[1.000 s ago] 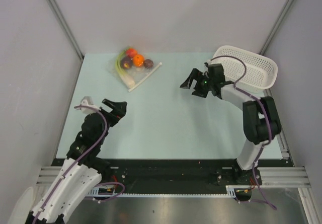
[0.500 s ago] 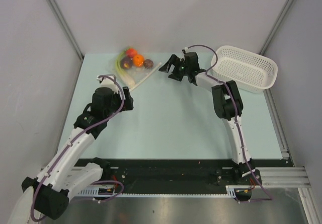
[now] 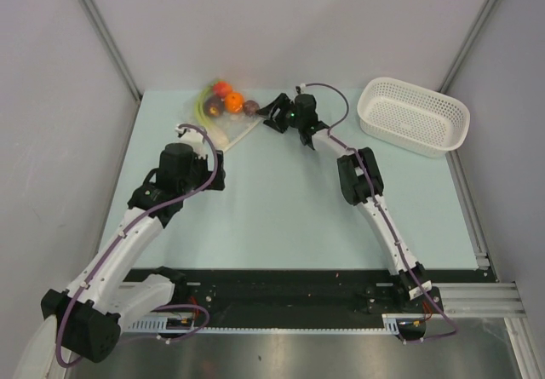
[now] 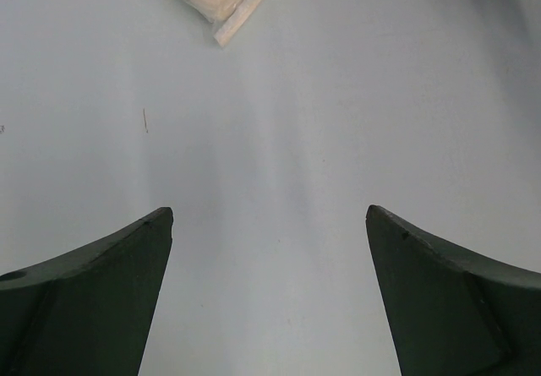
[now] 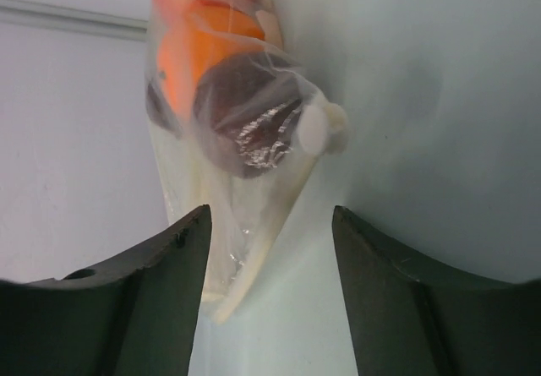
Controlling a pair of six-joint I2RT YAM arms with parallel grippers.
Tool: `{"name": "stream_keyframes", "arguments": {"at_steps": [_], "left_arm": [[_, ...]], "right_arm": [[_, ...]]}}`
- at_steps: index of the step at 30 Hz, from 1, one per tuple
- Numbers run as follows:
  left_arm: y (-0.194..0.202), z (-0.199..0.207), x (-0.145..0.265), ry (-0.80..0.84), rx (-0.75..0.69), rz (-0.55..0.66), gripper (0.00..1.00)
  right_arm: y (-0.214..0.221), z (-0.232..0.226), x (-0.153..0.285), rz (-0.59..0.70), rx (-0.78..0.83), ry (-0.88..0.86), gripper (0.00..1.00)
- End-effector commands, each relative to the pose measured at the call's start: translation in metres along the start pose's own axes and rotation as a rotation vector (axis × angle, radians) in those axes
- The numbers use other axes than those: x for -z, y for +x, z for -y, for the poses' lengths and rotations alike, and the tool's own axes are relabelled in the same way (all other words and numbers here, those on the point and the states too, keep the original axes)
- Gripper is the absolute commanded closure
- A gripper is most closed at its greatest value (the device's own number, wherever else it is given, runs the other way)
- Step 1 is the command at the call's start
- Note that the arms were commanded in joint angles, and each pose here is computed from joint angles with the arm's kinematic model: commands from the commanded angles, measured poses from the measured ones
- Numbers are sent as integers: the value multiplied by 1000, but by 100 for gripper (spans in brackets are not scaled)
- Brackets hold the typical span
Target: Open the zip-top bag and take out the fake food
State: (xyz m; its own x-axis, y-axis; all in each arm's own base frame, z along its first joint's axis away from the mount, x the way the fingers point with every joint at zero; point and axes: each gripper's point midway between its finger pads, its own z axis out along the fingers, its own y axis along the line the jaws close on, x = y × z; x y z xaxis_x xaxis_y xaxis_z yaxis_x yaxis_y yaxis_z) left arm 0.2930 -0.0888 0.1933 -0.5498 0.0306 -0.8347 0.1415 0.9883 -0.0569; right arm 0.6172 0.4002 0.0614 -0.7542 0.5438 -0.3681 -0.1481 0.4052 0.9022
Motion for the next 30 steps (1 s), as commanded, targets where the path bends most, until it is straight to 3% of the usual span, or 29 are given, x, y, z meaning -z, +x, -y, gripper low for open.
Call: {"name": "stream_keyframes", "arguments": {"at_steps": [1,6,7,10,18,20,21,22,24,25,30], "left_arm": [[-19,0,4,13,-29,50,0],[-20,2,3,26,-34,59,0],[-21,5,4,46,-34,63,0],[-25,6,5,48,-26,75,0],[-32,25,4,133,84,114,0],[-33,29,2,139,106,121,5],[-27,37,-3,153,85,95,6],[-24,45,-7,168,49,73,6],[-16,61,-12,143,-66,20,6],[-15,66,-13,145,-88,13,6],[-4,94,-25,174,-91,-61,12]], "right_arm": [[2,12,-11,44,-114,14,44],[-1,7,-11,45,-138,-27,70],[-1,6,-10,40,-147,-33,80],[-4,-5,-4,11,-160,-80,100],[11,-27,53,-84,-158,-81,100],[27,-32,69,-148,-158,-83,100],[51,-6,82,-192,-200,-28,100],[51,-31,93,-192,-182,-75,100],[81,-18,116,-223,-217,-49,100],[88,-35,124,-238,-186,-72,100],[126,-51,156,-345,-94,-11,100]]}}
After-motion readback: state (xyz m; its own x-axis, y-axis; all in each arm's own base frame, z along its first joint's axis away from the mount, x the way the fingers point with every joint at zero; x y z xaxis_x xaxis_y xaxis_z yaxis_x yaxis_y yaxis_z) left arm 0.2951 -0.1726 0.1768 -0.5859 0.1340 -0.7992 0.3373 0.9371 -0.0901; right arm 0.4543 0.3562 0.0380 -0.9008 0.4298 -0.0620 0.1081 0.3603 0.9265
